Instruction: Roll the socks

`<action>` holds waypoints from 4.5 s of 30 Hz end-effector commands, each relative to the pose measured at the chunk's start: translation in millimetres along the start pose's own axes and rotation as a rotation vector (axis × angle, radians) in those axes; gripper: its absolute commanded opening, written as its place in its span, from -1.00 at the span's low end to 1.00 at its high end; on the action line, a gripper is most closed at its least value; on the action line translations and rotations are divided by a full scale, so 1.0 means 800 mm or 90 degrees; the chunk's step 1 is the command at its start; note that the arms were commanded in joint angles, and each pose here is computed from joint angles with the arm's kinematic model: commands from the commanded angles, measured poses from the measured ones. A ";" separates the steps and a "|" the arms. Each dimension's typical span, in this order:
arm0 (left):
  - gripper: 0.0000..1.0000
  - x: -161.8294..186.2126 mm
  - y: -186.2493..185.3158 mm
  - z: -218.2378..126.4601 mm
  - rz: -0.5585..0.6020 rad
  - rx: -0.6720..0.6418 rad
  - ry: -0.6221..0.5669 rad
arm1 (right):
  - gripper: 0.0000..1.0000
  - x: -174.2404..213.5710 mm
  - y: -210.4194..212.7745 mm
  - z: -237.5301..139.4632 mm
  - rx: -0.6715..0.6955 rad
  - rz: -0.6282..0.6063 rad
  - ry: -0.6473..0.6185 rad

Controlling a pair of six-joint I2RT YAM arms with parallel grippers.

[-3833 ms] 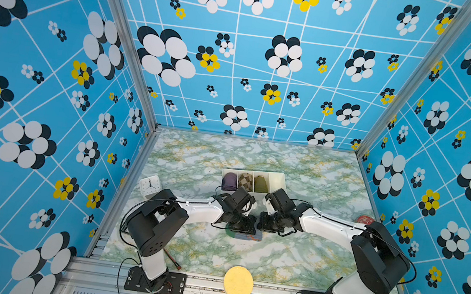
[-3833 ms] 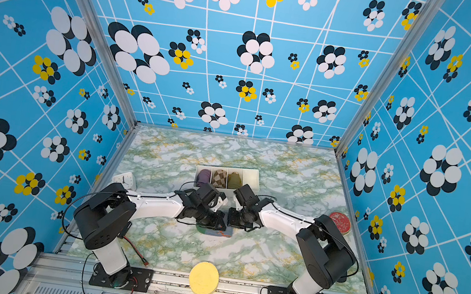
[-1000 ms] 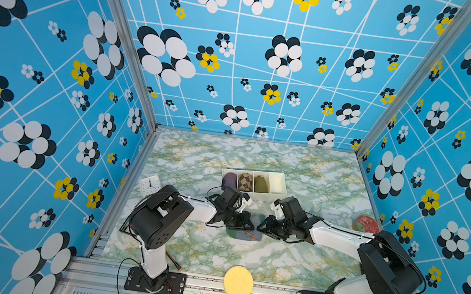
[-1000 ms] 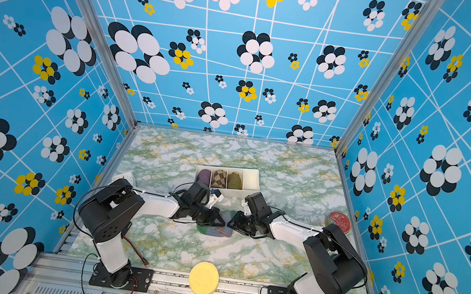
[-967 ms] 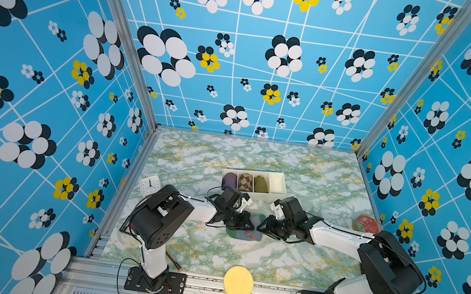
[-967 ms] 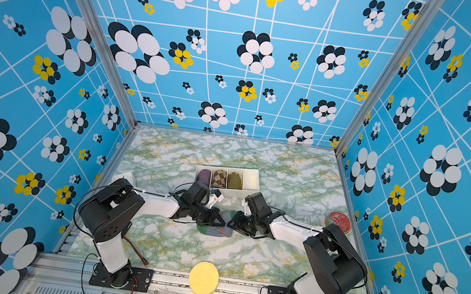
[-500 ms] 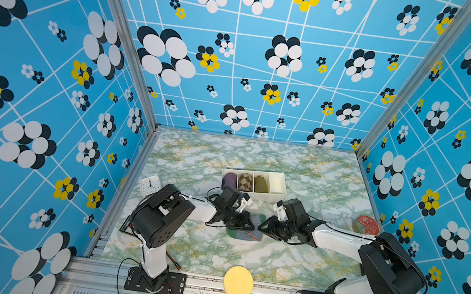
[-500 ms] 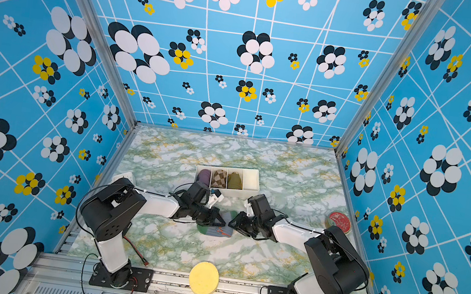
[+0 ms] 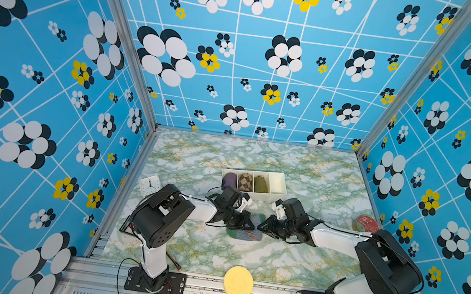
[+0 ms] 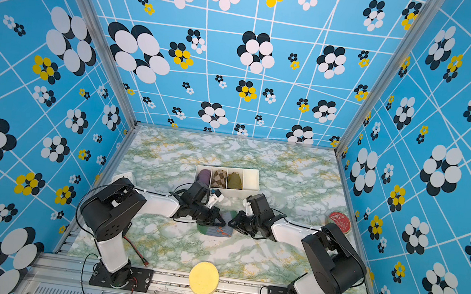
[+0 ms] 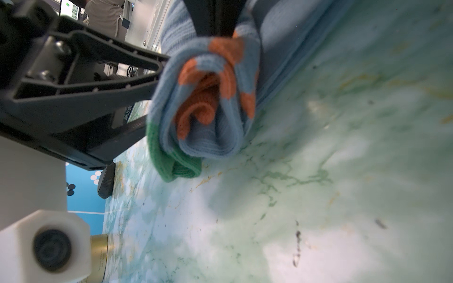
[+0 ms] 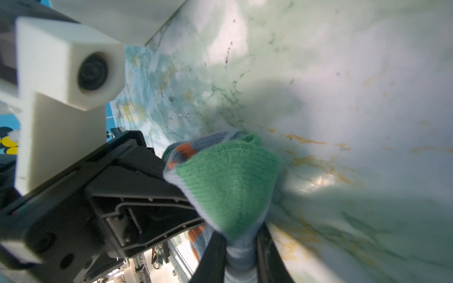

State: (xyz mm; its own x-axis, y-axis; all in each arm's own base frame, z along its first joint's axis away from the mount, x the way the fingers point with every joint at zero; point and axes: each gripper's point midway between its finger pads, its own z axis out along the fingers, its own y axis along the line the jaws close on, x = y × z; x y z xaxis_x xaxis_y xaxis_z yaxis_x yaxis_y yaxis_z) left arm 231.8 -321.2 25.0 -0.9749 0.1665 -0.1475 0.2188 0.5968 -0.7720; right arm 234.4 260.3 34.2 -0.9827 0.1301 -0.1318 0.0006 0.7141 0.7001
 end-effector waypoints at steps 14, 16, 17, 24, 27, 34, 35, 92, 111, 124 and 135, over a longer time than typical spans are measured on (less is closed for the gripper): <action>-0.97 0.049 0.078 0.000 -0.057 -0.206 0.079 | -1.00 -0.002 0.006 -0.012 0.158 -0.112 0.008; -0.91 0.043 0.070 -0.005 -0.047 -0.206 0.071 | -1.00 -0.001 0.005 -0.015 0.179 -0.122 0.013; -0.89 0.040 0.067 -0.007 -0.043 -0.207 0.068 | -1.00 -0.001 0.004 -0.016 0.189 -0.126 0.014; -0.78 0.029 0.047 -0.023 -0.021 -0.209 0.048 | -1.00 0.000 0.002 -0.021 0.237 -0.147 0.022; -0.78 0.023 0.036 -0.032 -0.012 -0.206 0.033 | -1.00 -0.001 0.004 -0.025 0.252 -0.155 0.024; -0.78 0.010 0.011 -0.041 -0.001 -0.180 0.001 | -1.00 -0.001 0.007 -0.025 0.270 -0.166 0.034; -0.78 0.007 0.007 -0.043 0.002 -0.175 -0.005 | -1.00 0.000 0.007 -0.025 0.273 -0.170 0.036; -0.85 0.094 0.086 0.026 -0.075 -0.205 0.097 | -0.30 0.000 0.035 -0.021 0.163 -0.139 0.030; -0.99 0.113 0.124 0.008 -0.096 -0.248 0.127 | -0.49 -0.031 -0.016 -0.043 0.137 -0.044 -0.042; -1.00 0.109 0.131 -0.005 -0.085 -0.277 0.143 | -0.56 -0.025 -0.017 -0.026 0.118 -0.050 -0.010; -1.00 0.101 0.127 -0.019 -0.068 -0.290 0.148 | -0.61 -0.011 0.000 -0.013 0.056 -0.074 0.025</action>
State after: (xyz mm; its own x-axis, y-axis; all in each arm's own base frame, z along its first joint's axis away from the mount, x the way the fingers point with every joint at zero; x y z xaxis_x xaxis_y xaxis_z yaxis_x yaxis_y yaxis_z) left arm 213.8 -322.2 20.6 -0.9486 0.2732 -0.1595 0.3001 0.6179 -0.7267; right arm 247.5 243.5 41.6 -0.9820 0.0562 -0.1802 -0.0609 0.8096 0.5839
